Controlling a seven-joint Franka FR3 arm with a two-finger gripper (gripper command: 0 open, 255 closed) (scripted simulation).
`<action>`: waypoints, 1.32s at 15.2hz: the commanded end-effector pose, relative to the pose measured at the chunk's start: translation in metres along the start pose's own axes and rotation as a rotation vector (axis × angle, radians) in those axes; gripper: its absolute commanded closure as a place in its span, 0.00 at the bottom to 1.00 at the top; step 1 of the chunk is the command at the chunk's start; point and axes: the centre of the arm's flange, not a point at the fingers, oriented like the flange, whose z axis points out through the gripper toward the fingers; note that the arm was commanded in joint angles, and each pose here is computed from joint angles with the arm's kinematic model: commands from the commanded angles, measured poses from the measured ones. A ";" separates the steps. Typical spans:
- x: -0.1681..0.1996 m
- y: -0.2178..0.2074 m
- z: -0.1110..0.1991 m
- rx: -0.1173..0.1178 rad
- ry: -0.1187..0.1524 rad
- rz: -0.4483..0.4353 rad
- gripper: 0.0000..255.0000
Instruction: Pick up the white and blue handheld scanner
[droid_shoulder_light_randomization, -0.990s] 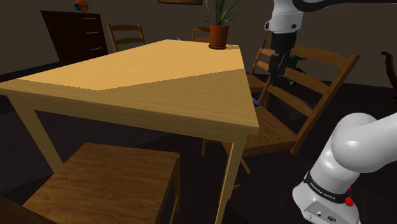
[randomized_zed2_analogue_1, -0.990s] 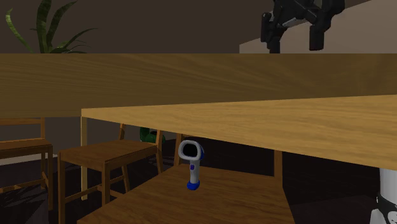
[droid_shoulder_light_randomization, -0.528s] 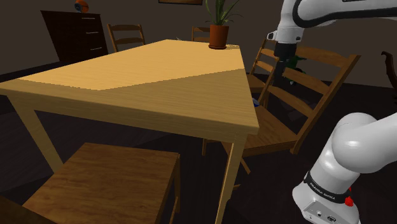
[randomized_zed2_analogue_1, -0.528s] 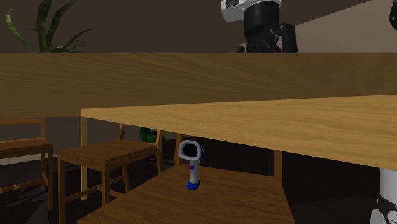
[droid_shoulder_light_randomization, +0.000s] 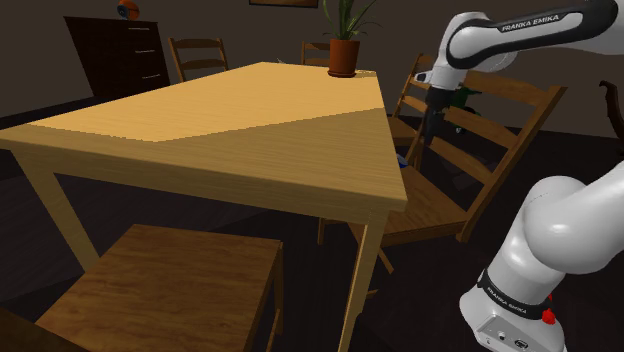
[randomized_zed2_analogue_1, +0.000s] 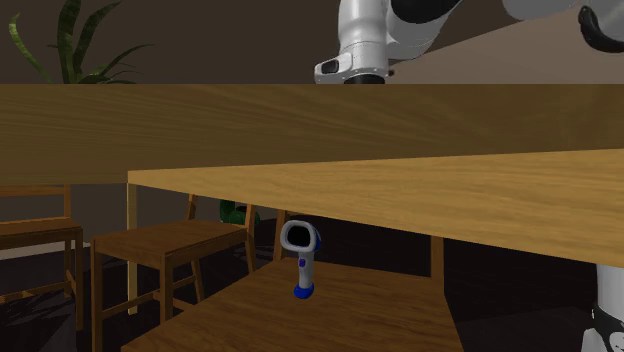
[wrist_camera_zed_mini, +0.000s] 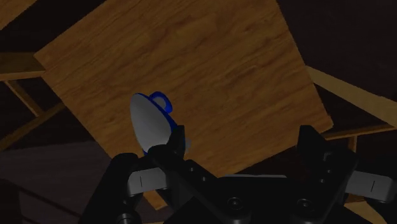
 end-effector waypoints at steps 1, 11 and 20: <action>0.002 0.026 0.014 0.022 0.026 -0.063 0.00; 0.023 0.129 0.088 0.127 0.134 -0.311 0.00; 0.021 0.132 0.123 0.127 0.134 -0.311 1.00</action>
